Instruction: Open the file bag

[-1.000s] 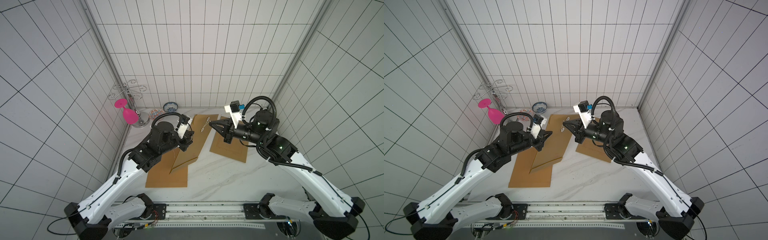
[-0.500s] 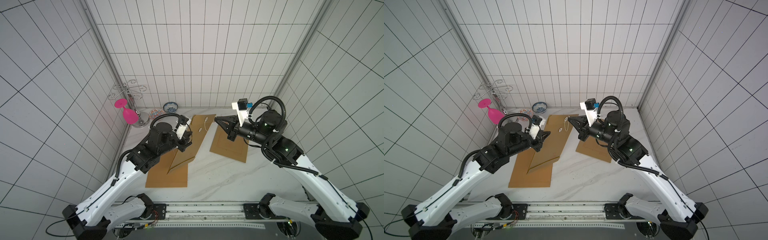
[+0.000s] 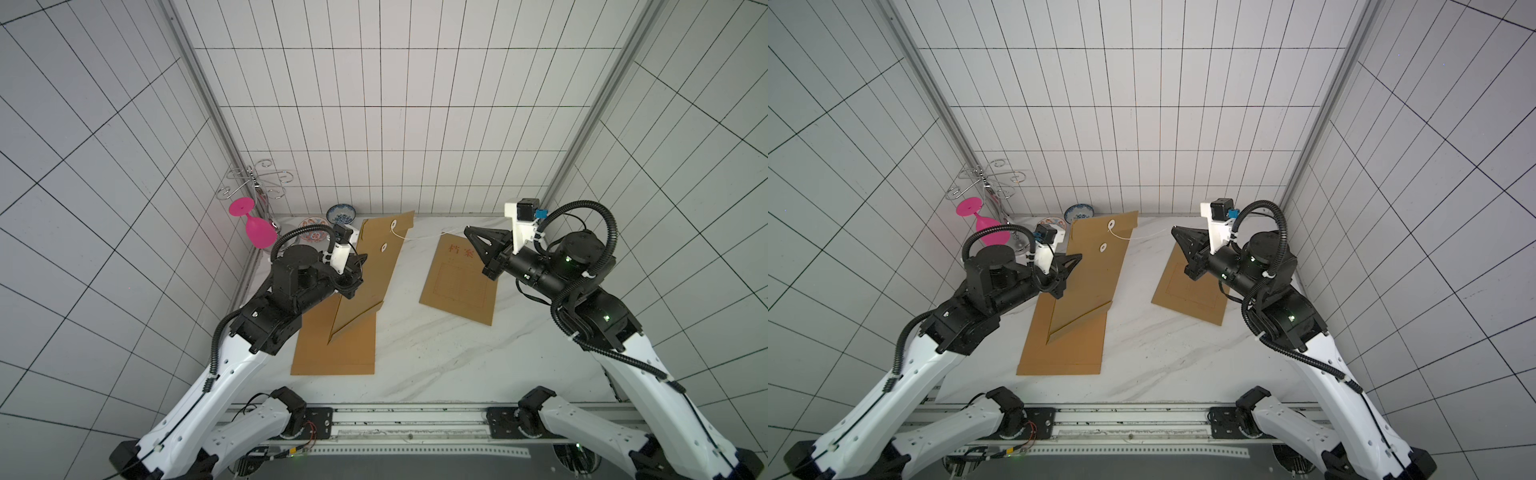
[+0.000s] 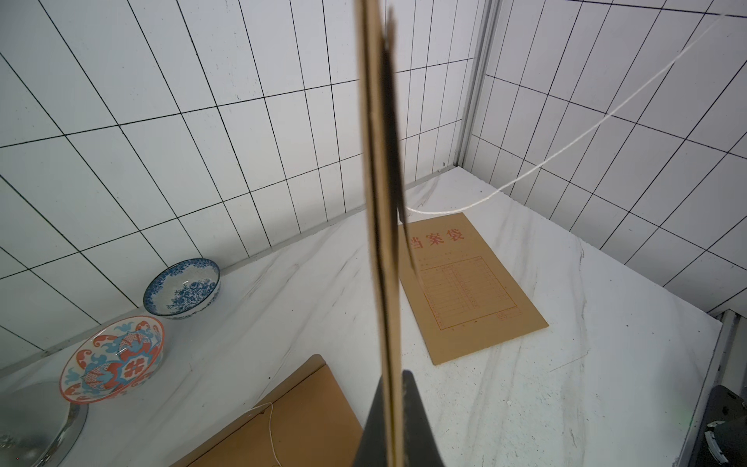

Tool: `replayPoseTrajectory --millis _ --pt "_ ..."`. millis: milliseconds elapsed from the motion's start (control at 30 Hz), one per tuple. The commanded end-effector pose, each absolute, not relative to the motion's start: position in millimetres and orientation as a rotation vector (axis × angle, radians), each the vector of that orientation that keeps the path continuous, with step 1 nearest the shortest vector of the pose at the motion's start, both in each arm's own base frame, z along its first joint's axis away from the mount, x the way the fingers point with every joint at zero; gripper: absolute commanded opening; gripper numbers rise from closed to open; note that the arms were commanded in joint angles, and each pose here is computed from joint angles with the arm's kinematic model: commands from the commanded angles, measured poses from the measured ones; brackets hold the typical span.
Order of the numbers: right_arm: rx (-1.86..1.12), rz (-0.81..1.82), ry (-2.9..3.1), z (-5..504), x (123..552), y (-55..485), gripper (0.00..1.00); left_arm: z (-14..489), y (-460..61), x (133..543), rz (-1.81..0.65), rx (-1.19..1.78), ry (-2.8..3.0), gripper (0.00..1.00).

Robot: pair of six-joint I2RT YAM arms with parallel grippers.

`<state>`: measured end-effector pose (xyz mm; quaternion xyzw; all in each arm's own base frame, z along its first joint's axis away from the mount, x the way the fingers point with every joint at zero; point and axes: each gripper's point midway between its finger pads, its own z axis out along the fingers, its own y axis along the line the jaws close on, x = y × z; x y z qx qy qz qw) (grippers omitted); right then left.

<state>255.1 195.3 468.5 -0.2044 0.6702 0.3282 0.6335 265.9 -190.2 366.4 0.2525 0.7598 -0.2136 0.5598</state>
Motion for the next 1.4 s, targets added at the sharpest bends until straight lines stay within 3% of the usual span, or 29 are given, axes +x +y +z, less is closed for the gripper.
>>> replayPoseTrajectory --millis 0,467,1200,1233,1333,1367 --pt "-0.421 0.712 1.550 463.6 263.4 183.7 0.00 376.5 -188.0 262.7 -0.504 0.600 1.766 0.00" --pt "-0.348 0.608 1.439 543.7 304.5 149.9 0.00 362.1 -198.5 252.4 -0.565 0.679 1.806 0.00" --pt "-0.346 0.643 1.493 560.1 391.7 133.3 0.00 380.9 -214.2 196.0 -0.726 0.948 1.620 0.00" --pt "-0.360 0.656 1.495 558.6 390.3 134.8 0.08 382.9 -214.1 195.3 -0.732 0.943 1.616 0.00" --pt "-0.368 0.654 1.497 554.1 384.1 132.0 0.47 389.6 -214.7 194.1 -0.760 0.917 1.608 0.00" --pt "-0.365 0.645 1.496 551.8 381.8 129.1 0.56 392.4 -214.5 194.2 -0.764 0.907 1.601 0.00"
